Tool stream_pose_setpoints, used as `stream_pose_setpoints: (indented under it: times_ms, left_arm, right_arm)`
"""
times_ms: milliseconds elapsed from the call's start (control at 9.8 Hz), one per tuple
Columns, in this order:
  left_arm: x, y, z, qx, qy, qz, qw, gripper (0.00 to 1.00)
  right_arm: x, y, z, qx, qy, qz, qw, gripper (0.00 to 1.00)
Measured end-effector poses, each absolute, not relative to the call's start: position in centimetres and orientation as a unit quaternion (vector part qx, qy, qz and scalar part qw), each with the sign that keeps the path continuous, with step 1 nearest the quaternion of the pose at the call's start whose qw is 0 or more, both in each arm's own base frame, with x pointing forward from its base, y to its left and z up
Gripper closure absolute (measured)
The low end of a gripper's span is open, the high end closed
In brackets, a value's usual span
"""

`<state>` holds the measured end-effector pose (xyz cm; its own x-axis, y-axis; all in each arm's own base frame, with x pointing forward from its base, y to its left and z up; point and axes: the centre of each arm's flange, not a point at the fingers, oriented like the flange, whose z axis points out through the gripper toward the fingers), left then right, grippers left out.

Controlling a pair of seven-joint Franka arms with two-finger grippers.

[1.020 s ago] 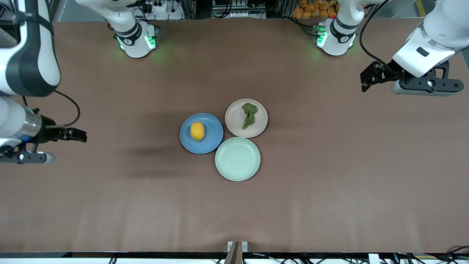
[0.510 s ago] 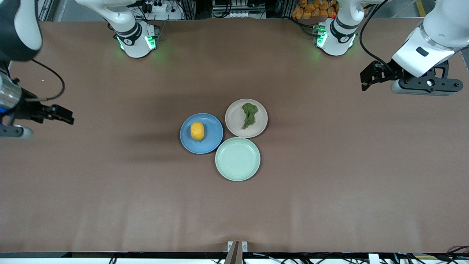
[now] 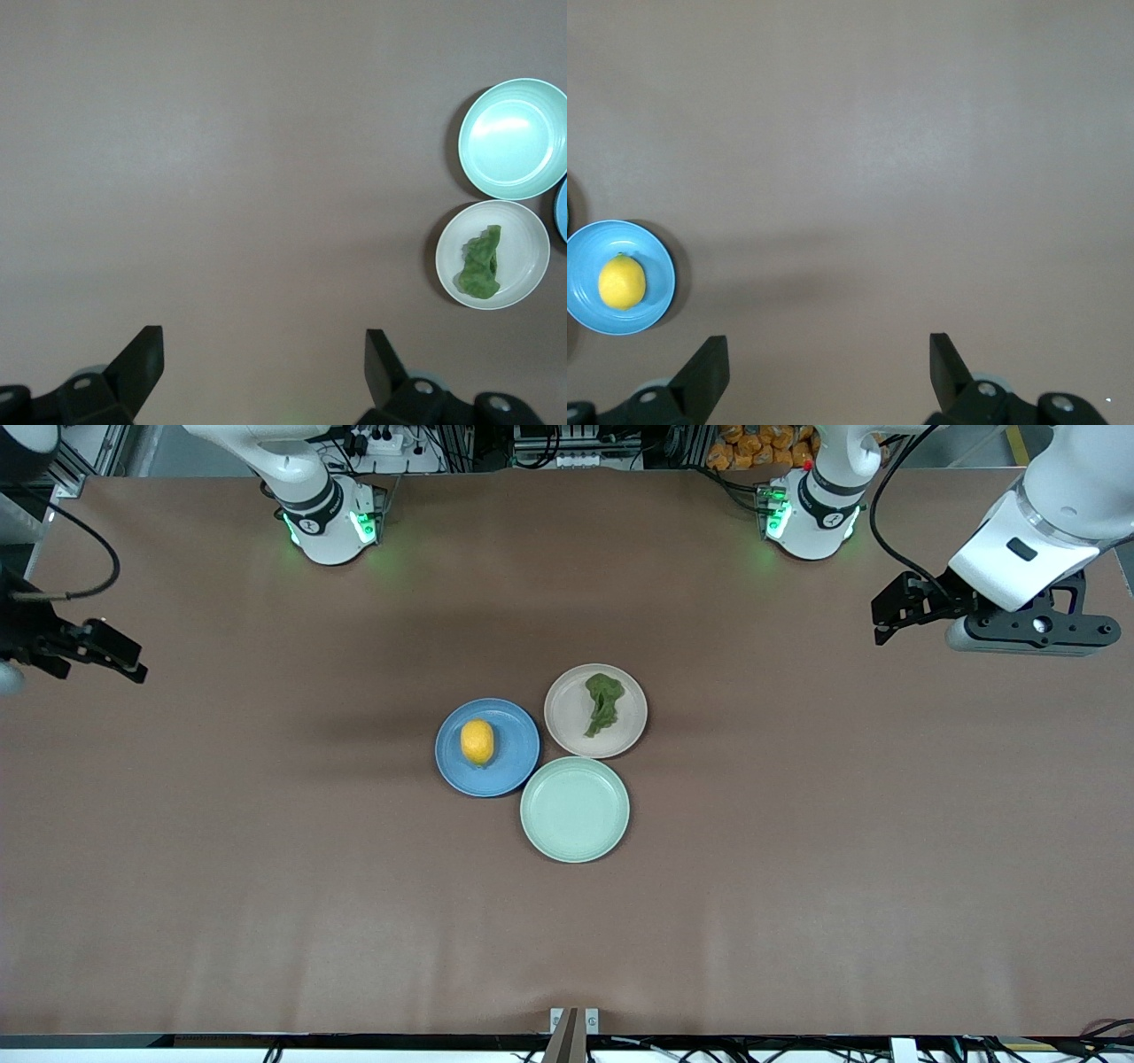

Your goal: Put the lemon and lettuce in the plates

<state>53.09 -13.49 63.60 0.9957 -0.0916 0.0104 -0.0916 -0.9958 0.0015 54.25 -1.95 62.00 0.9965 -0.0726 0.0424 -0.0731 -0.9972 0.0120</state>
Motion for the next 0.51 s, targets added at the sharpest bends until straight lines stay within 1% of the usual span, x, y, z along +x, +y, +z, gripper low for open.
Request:
stream_pose_setpoints:
  times_ms: [204,510]
  left_arm:
    - [53.09,-13.46,63.60,0.999,-0.046,0.005,0.001,0.00]
    - [53.10,-13.46,63.60,0.999,-0.045,0.005,0.001,0.00]
  right_arm:
    - [53.70,-2.09,62.67,0.999,-0.038,0.023,0.006,0.00]
    - [53.94,-1.95,63.05,0.999,-0.036,0.033,0.006,0.00]
